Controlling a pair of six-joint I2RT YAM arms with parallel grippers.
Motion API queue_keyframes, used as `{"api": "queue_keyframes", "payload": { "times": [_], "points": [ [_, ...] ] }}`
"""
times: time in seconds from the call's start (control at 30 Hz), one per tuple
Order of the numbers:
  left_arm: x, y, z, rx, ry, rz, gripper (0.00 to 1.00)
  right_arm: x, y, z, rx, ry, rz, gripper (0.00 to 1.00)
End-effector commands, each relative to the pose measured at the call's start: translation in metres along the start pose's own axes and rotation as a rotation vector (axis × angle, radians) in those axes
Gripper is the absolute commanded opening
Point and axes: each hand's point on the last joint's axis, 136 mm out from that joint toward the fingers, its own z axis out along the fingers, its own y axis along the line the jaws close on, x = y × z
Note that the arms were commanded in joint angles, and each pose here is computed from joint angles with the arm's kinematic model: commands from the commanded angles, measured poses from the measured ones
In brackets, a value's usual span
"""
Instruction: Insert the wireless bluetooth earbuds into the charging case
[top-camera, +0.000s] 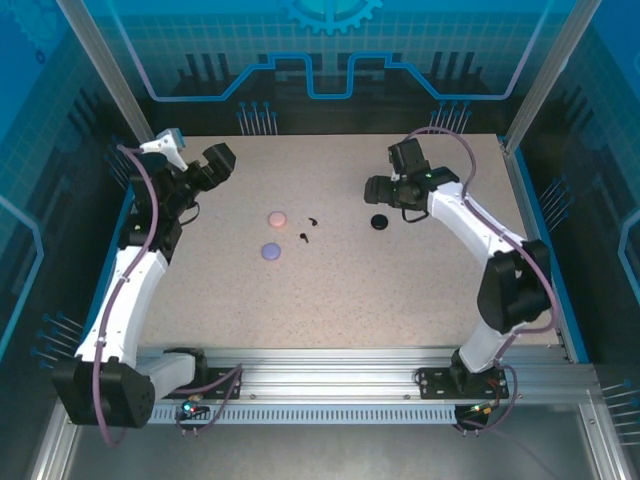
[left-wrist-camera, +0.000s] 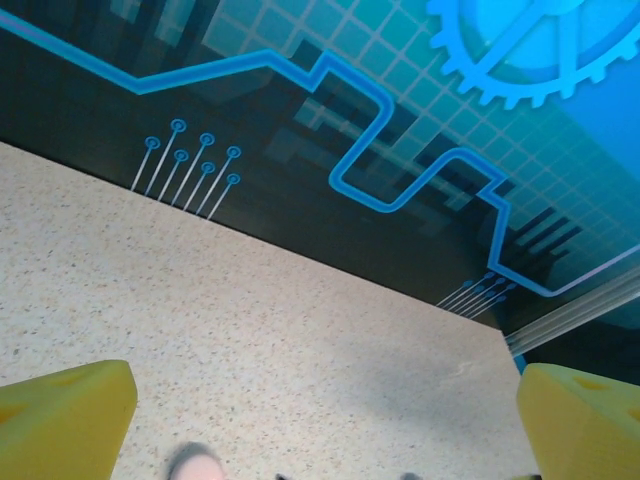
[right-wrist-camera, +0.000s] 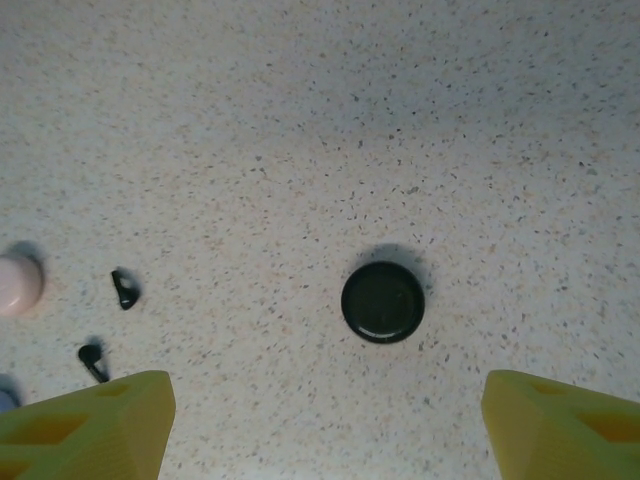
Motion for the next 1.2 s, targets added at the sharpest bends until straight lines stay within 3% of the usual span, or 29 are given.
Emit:
{"api": "queue_keyframes", "payload": {
  "times": [0.0, 0.33, 0.63, 0.8, 1.0, 1.17],
  "points": [
    [-0.017, -0.016, -0.011, 0.048, -0.049, -0.021, 0.99, 0.002, 0.006, 0.020, -0.057, 0.089, -0.045, 0.81],
    [-0.018, -0.020, -0.024, 0.030, -0.034, 0.012, 0.99, 0.009, -0.011, 0.087, 0.003, 0.174, 0.015, 0.78],
    [-0.011, -0.016, -0.025, 0.022, -0.010, 0.026, 0.99, 0.021, -0.011, 0.121, -0.026, 0.218, 0.075, 0.71],
    [-0.009, -0.017, -0.024, 0.028, -0.004, 0.026, 0.99, 0.036, -0.010, 0.129, -0.026, 0.242, 0.091, 0.65],
    [-0.005, -0.014, -0.021, 0.028, 0.003, 0.009, 0.99, 0.056, 0.004, 0.119, -0.063, 0.239, 0.095, 0.49],
    [0.001, -0.013, -0.019, 0.038, 0.016, -0.005, 0.99, 0.082, 0.030, 0.106, -0.110, 0.257, 0.078, 0.46]
  ]
}}
